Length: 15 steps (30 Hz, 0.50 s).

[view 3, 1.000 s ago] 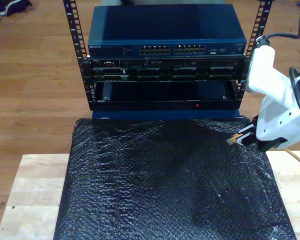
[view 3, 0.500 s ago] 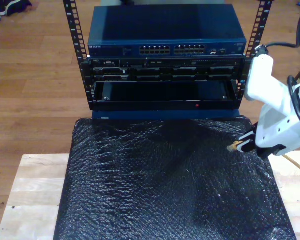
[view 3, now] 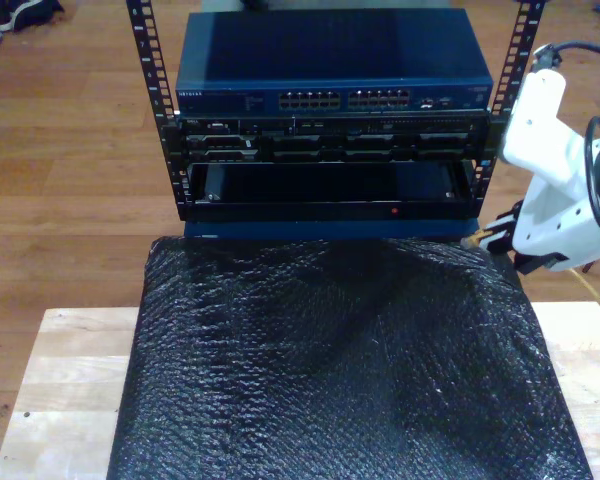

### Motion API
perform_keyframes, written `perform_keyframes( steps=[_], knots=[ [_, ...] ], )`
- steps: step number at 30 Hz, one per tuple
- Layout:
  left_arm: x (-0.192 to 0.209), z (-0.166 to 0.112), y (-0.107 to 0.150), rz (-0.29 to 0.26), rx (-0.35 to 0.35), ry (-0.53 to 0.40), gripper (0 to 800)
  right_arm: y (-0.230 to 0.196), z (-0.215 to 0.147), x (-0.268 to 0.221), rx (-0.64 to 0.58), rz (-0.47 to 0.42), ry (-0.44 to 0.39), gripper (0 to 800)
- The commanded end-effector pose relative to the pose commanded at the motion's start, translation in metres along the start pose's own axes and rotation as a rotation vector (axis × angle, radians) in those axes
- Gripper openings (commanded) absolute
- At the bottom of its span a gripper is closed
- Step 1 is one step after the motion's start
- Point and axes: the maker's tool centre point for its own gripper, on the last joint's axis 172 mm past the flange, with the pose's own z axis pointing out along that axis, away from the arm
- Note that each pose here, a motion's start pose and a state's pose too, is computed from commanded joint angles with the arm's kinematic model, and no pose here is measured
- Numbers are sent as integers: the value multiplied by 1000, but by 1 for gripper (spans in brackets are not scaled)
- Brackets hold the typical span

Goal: Grab the cable and plug it in

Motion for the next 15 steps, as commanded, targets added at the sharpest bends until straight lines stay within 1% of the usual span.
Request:
perform_keyframes(
  steps=[5, 10, 13, 15],
  knots=[
    [0, 0, 0, 0, 0, 2, 800, 10, 8, -14, -63, -53, -31, 0],
    [0, 0, 0, 0, 0, 2, 800, 35, 5, -18, -188, -93, -38, 0],
    [0, 0, 0, 0, 0, 2, 800, 54, -1, -10, -269, -145, -39, 0],
    [0, 0, 0, 0, 0, 2, 800, 64, -3, -7, -315, -163, -37, 0]
  ],
)
